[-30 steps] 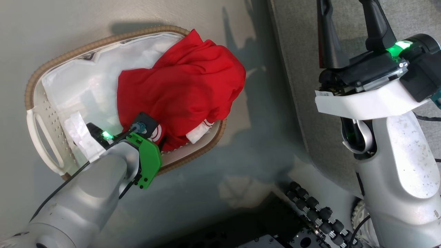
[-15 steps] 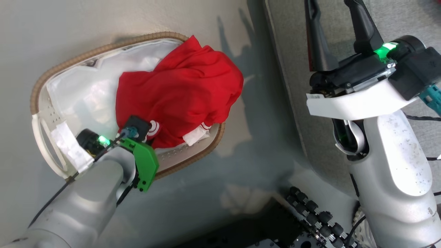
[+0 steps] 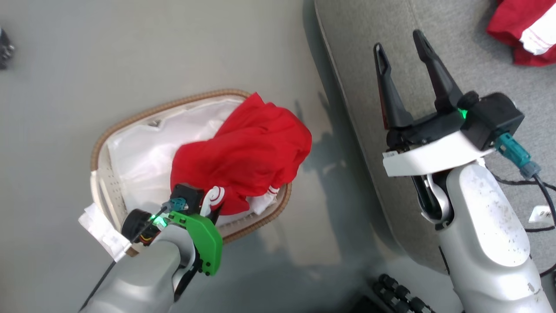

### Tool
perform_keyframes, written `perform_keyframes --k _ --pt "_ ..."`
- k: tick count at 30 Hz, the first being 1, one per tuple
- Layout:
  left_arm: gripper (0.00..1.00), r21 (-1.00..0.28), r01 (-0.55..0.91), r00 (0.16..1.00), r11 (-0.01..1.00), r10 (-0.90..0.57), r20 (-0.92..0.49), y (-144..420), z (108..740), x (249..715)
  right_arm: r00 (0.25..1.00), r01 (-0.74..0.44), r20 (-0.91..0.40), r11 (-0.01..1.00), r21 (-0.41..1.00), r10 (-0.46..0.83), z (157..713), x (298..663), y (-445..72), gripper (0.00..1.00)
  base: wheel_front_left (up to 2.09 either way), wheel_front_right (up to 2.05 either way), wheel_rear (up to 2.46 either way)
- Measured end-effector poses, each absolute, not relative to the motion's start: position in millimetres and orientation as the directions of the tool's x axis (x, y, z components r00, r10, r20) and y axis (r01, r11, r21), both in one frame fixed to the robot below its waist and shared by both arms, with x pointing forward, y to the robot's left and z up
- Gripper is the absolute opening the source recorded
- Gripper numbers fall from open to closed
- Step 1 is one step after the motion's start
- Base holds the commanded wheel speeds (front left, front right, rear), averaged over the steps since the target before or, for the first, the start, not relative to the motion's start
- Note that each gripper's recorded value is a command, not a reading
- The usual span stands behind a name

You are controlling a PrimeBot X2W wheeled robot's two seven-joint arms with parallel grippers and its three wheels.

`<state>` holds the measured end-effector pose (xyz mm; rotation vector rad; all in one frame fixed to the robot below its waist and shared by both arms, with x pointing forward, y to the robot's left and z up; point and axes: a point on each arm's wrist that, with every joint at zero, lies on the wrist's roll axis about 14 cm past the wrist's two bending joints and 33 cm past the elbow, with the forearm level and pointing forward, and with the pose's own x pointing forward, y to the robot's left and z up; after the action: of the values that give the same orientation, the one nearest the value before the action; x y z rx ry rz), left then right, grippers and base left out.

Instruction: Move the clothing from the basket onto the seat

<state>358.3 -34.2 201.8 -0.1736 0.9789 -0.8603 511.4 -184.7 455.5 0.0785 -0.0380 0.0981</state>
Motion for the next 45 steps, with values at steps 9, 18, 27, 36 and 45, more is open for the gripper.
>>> perform_keyframes --k 9,18,27,36,45 --pt "0.00 -0.467 0.531 0.440 0.707 -0.702 -0.560 -29 268 379 0.994 -0.098 0.058 0.991 0.088 0.093 479 480 -179 1.00 0.00 0.00 0.00" --pt "0.00 -0.408 0.539 0.626 0.737 -0.675 -0.391 -18 345 393 0.990 -0.118 0.093 0.988 0.100 0.109 502 451 -168 1.00 0.00 0.00 0.00" --pt "0.00 -0.295 0.581 0.766 0.758 -0.632 -0.117 -7 446 408 0.984 -0.147 0.120 0.984 0.103 0.134 518 422 -155 1.00 0.00 0.00 0.00" --pt "0.00 -0.192 0.608 0.793 0.770 -0.583 0.175 4 549 412 0.973 -0.201 0.138 0.974 0.105 0.186 526 407 -136 1.00 0.00 0.00 0.00" --pt "0.00 -0.129 0.612 0.766 0.780 -0.543 0.345 14 610 406 0.956 -0.281 0.117 0.954 0.105 0.269 519 398 -107 1.00 0.00 0.00 0.00"
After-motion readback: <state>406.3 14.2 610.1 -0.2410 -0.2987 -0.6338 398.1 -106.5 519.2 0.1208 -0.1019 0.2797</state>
